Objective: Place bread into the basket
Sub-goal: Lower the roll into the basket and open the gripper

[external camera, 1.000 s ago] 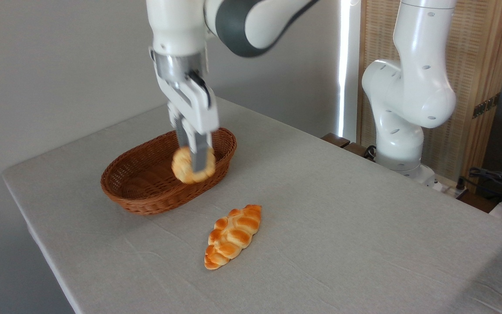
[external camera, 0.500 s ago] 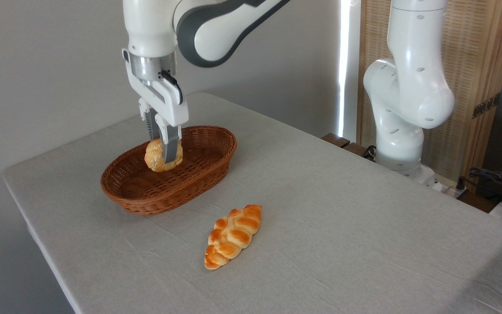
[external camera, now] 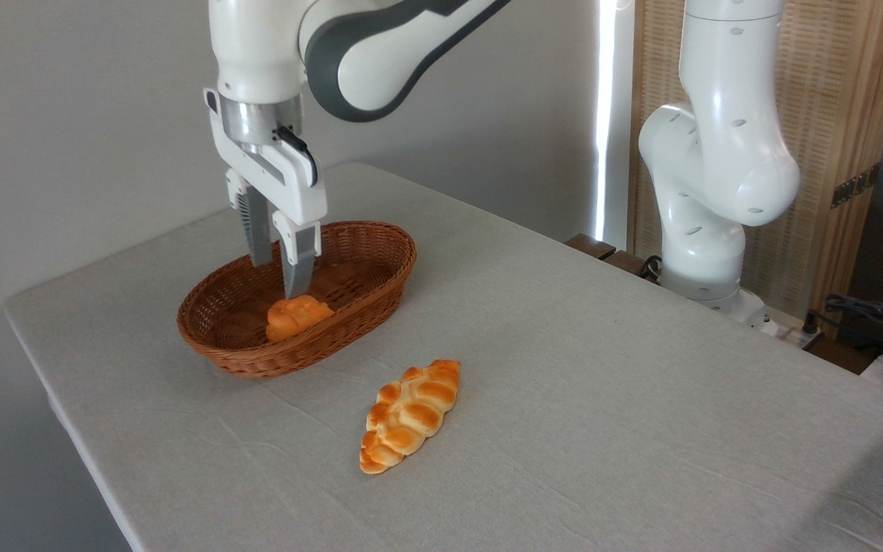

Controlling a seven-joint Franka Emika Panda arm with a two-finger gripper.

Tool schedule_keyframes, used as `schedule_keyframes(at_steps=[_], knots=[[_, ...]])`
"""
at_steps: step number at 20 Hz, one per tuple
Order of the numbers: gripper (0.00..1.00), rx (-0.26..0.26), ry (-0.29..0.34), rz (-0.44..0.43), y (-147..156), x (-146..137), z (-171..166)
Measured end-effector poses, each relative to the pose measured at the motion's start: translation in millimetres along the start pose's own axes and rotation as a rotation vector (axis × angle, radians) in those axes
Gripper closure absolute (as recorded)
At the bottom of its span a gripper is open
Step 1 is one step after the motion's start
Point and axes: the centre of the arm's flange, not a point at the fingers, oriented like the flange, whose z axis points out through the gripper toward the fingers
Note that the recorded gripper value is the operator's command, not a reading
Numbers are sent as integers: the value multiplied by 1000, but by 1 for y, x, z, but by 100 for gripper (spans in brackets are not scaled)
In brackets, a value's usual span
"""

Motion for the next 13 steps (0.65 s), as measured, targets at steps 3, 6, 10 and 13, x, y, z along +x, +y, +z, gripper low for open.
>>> schedule_keyframes(at_steps=[3,6,10,13], knots=[[0,40,52,-68,-45,-7,-35],[0,58,-1,-43,-89,-32,-60],[0,46,-54,20,-126,-61,-66],[0,50,-100,40,-137,-74,-65]])
